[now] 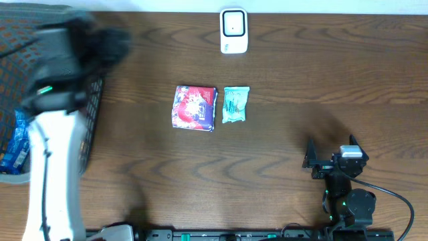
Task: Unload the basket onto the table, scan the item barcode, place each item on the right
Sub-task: 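Carry the mint-green wipes pack out and set it right of the pink bag, then reach into the basket and grasp the blue snack bag with the left gripper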
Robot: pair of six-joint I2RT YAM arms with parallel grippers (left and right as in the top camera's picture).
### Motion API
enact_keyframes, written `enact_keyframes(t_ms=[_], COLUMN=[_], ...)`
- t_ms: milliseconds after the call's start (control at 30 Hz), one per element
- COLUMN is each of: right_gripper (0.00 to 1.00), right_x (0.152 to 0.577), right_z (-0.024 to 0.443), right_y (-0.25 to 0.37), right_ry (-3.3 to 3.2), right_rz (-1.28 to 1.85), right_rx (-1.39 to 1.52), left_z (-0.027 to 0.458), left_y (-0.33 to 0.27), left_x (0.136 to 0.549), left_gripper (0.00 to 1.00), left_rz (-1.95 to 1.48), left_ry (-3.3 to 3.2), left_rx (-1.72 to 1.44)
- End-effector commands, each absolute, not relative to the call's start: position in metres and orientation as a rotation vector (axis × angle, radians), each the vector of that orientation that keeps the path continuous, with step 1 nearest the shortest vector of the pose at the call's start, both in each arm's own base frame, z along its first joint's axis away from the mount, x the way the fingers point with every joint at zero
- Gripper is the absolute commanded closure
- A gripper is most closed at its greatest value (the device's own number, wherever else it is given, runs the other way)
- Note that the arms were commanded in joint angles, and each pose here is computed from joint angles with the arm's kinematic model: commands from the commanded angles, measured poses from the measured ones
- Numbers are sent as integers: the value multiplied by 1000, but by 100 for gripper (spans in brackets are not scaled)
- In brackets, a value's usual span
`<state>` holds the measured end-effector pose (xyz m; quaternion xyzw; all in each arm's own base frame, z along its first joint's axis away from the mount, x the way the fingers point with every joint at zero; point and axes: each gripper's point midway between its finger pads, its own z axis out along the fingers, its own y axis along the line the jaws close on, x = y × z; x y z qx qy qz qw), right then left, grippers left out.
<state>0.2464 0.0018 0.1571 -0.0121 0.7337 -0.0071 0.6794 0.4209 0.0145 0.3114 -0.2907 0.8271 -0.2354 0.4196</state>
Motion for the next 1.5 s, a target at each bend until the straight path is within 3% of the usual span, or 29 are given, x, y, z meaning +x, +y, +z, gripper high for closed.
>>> enact_keyframes(t_ms=[0,200,400,600,900,1400,1467], right_gripper=[1,1,1,1,1,1,1], right_x=[246,246,246,246,246,246,246], right_z=[155,155,155,155,155,155,155], right_y=[3,3,3,3,3,3,3], right_ry=[1651,1651,1651,1651,1651,1651,1651], right_rz=[-4,-4,-4,-4,-4,-4,-4], right_rx=[-23,-23,-23,-23,-23,-23,-23], left_z=[317,253,187,142,96,100,101], left_y=[95,207,246,281,313,338,336], left_x=[395,306,256,246,251,301,308], left_gripper=[46,46,46,53,53,52,48], left_rz=[-462,-129,-29,201,501,558,543], left_ry=[1990,1993,1993,1998,2049,1977,1975], left_rx=[-916,-1472,-1851,-1982,-1968,-1752,-1733])
